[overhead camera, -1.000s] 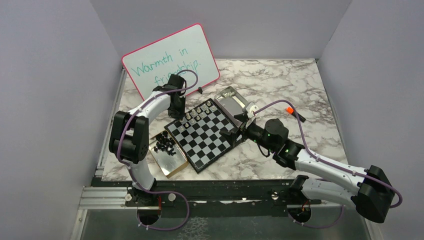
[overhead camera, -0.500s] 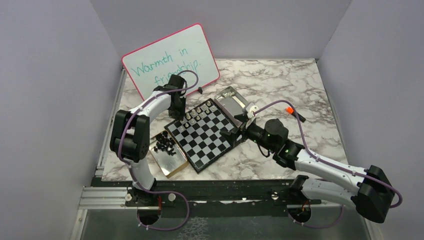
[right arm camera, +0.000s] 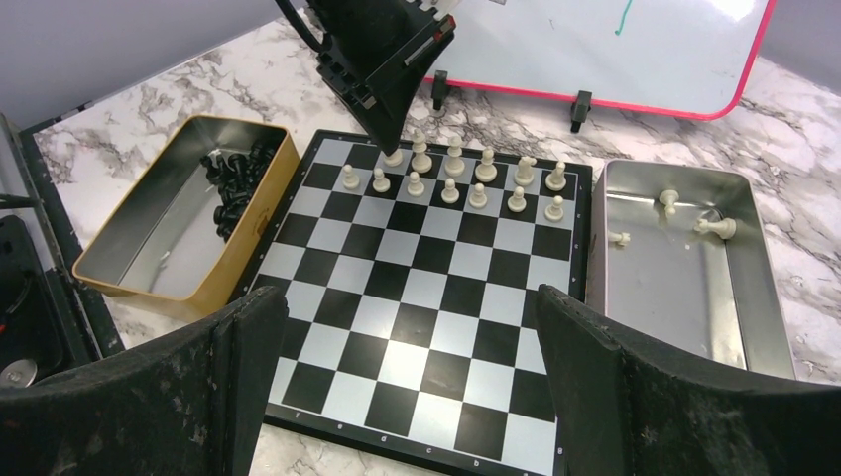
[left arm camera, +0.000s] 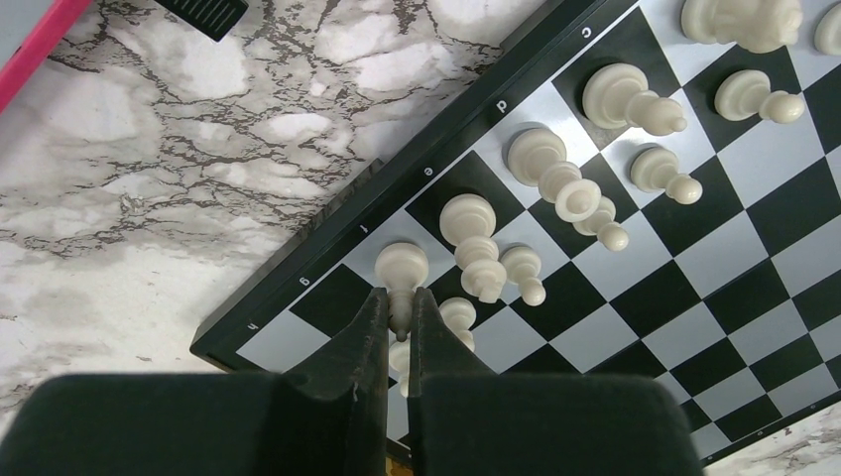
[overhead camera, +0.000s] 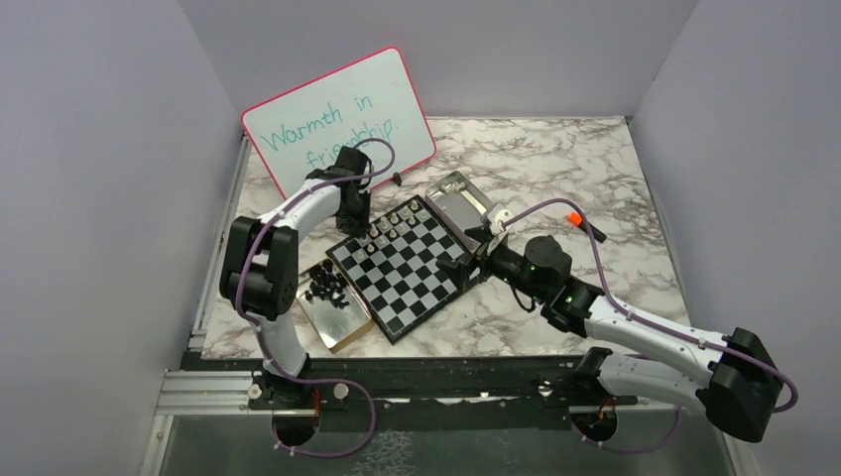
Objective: Set up the chess pieces on the board
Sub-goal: Place the chess piece on the chessboard.
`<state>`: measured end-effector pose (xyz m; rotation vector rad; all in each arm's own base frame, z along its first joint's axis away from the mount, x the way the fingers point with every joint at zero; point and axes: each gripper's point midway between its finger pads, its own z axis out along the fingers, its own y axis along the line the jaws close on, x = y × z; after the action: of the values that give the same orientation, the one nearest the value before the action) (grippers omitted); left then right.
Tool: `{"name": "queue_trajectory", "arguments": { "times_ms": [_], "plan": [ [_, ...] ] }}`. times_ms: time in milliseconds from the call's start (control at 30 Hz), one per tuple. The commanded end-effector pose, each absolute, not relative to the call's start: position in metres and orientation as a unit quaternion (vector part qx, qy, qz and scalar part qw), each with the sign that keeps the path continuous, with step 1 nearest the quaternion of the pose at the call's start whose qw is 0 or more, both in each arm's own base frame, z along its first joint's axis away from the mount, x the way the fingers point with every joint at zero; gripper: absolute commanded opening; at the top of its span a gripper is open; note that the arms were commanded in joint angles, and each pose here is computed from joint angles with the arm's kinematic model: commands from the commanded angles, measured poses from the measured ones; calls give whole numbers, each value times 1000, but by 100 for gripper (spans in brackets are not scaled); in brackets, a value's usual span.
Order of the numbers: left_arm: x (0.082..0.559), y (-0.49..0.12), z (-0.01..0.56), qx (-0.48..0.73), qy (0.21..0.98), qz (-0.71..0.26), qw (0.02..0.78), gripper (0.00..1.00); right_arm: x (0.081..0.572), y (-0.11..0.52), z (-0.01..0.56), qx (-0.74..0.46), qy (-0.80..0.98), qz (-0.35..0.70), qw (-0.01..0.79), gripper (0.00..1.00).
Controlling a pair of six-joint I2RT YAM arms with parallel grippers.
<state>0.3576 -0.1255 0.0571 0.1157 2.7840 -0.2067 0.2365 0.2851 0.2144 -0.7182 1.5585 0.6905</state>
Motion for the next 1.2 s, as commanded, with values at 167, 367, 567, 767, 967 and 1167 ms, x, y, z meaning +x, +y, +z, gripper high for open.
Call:
{"name": "queue_trajectory", "arguments": {
  "times_ms": [167, 367, 567, 767, 967, 1167],
  "plan": [
    [359, -131, 60, 42, 982, -79, 165, 8, 241, 278, 220, -299, 671, 281, 617, 100],
    [362, -131, 63, 40, 983, -73, 165, 8, 240, 279, 222, -298, 669, 284, 619, 100],
    [361, -130, 65, 39, 984, -69, 160, 8, 239, 281, 224, -301, 669, 289, 615, 100],
    [355, -124, 63, 42, 986, -54, 150, 10, 240, 281, 224, -299, 669, 288, 617, 100],
    [353, -129, 56, 47, 987, -63, 140, 12, 239, 281, 220, -301, 671, 288, 613, 100],
    [356, -133, 62, 51, 985, -71, 148, 31, 239, 282, 220, -301, 670, 289, 614, 100]
  ]
}}
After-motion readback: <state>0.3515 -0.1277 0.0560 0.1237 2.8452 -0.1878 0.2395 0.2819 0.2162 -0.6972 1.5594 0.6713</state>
